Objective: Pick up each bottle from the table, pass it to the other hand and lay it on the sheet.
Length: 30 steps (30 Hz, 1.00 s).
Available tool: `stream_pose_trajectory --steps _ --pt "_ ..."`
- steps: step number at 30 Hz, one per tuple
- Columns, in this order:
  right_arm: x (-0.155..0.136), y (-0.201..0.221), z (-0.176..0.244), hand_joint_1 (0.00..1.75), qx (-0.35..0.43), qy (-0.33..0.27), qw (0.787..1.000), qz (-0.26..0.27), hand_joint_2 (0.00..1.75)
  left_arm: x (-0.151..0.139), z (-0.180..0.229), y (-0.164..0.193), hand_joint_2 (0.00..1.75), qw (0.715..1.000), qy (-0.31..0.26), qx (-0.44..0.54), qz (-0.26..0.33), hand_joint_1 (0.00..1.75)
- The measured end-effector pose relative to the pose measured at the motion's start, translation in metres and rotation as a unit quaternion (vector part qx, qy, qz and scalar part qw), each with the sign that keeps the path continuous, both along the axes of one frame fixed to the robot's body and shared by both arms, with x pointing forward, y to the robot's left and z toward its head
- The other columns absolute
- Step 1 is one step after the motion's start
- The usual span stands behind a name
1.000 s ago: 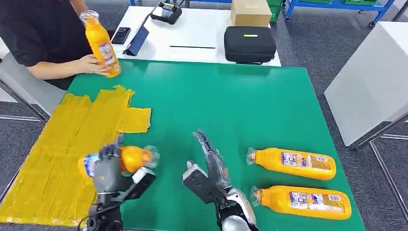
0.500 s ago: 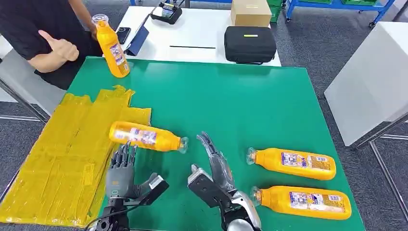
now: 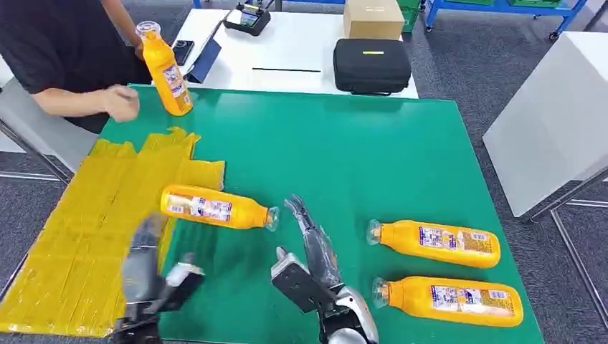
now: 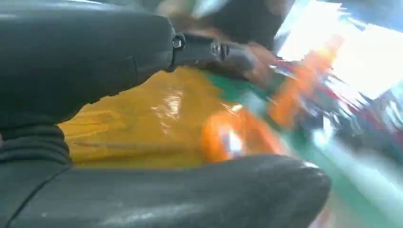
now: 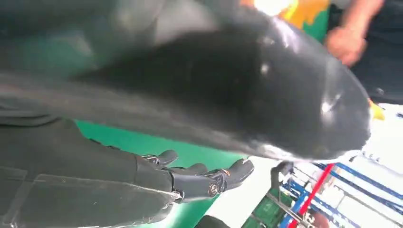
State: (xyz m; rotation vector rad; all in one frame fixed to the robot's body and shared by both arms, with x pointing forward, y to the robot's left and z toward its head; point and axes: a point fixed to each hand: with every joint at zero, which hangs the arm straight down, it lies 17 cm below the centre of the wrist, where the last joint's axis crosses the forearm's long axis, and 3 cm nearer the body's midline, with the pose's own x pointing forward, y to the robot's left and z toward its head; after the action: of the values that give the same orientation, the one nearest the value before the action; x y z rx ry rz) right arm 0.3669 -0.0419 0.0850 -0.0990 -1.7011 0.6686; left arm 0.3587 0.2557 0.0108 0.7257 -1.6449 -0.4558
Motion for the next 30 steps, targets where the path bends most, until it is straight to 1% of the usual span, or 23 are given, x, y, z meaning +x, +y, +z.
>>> stream_pose_trajectory --steps 1,2,3,5,8,9,13,17,21,25,27,30 --pt "0.000 -0.005 -0.004 0.00 0.008 0.001 1.000 -0.002 0.00 0.002 0.021 0.019 0.00 0.993 -0.027 -0.104 0.047 0.00" --pt "0.001 -0.011 -0.006 0.00 0.009 0.002 1.000 -0.003 0.00 0.001 0.035 0.027 0.00 0.985 -0.045 -0.154 0.067 0.00" --pt "0.001 -0.015 -0.009 0.00 0.008 0.003 1.000 -0.004 0.00 0.000 0.047 0.028 0.00 0.979 -0.059 -0.181 0.075 0.00" --pt "0.001 -0.027 -0.016 0.00 0.000 0.007 1.000 -0.006 0.00 -0.001 0.083 0.014 0.00 0.976 -0.099 -0.184 0.061 0.00" --pt "-0.001 -0.040 -0.025 0.00 -0.028 0.013 0.999 -0.016 0.00 -0.004 0.121 -0.013 0.00 0.968 -0.139 -0.207 0.028 0.00" --pt "-0.003 -0.044 -0.027 0.00 -0.037 0.012 0.999 -0.020 1.75 -0.005 0.130 -0.019 0.00 0.964 -0.148 -0.220 0.019 0.00" --pt "-0.014 -0.063 -0.032 0.00 -0.078 0.014 0.996 -0.034 1.75 -0.008 0.153 -0.037 0.00 0.946 -0.162 -0.279 -0.020 0.00" --pt "-0.024 -0.079 -0.030 0.00 -0.097 0.009 0.994 -0.041 1.75 -0.011 0.167 -0.044 0.00 0.937 -0.173 -0.300 -0.039 0.00" --pt "-0.038 -0.095 -0.028 0.00 -0.147 0.004 0.989 -0.033 1.75 -0.013 0.173 -0.048 0.00 0.922 -0.170 -0.343 -0.065 0.00" --pt "-0.049 -0.111 -0.023 0.00 -0.180 -0.002 0.983 -0.031 1.75 -0.014 0.176 -0.050 0.00 0.915 -0.166 -0.358 -0.078 0.00" --pt "-0.059 -0.120 -0.027 0.00 -0.222 0.003 0.975 -0.024 1.75 -0.014 0.174 -0.052 0.00 0.913 -0.157 -0.367 -0.086 0.00" --pt "-0.069 -0.136 -0.031 0.00 -0.303 0.008 0.953 -0.018 1.75 -0.017 0.172 -0.058 0.00 0.909 -0.140 -0.375 -0.111 0.00"
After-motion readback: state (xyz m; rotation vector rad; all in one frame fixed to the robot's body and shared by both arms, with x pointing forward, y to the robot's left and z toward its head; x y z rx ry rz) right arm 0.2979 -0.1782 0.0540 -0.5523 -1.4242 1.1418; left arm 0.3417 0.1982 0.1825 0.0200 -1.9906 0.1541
